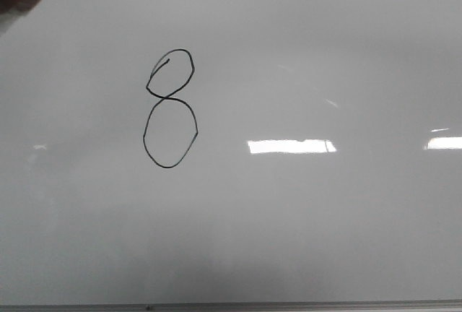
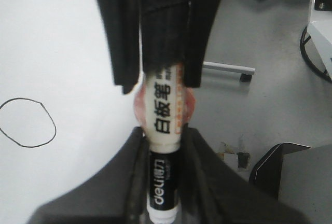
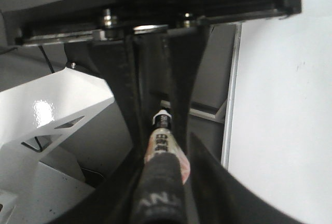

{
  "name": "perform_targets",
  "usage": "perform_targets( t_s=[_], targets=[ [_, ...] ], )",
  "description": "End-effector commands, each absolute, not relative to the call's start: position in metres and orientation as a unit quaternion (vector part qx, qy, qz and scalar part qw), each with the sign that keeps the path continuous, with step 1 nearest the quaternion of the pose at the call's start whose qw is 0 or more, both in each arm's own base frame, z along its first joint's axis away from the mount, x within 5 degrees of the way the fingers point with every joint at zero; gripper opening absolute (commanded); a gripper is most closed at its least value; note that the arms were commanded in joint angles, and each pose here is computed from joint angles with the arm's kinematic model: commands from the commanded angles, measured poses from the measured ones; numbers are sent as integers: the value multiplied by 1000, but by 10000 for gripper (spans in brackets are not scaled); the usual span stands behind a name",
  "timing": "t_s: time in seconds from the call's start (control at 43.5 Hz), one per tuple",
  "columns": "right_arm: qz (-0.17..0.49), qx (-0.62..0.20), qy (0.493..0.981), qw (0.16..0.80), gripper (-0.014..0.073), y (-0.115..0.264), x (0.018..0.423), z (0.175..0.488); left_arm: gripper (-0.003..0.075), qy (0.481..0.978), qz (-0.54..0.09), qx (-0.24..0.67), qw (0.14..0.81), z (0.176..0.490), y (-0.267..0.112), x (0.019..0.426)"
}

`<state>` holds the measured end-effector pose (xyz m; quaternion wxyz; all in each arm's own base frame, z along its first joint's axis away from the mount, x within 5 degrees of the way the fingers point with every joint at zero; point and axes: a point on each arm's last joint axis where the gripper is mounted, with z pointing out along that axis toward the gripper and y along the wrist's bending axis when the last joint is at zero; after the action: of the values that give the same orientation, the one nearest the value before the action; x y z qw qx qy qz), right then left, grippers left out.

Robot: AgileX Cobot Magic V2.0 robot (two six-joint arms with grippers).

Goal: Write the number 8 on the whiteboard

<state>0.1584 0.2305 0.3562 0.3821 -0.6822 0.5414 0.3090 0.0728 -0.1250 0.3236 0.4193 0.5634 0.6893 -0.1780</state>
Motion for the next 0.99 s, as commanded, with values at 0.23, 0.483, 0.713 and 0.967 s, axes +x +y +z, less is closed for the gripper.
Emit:
perform_targets(
  t_s=[0.23, 0.483, 0.713, 0.967],
  targets=[
    [328, -548, 598, 484, 500, 194, 158, 411, -21, 781, -176, 412, 435, 330, -122, 104],
    [277, -409, 675, 548, 414, 114, 140, 412, -21, 885, -101, 195, 411, 314, -81, 157],
    [194, -294, 725, 592, 174, 62, 101, 364, -21, 914, -24, 63, 401, 302, -30, 191],
    [183, -244, 736, 604, -64, 51, 72, 314, -21, 928, 7, 21, 371, 275, -10, 224]
  ],
)
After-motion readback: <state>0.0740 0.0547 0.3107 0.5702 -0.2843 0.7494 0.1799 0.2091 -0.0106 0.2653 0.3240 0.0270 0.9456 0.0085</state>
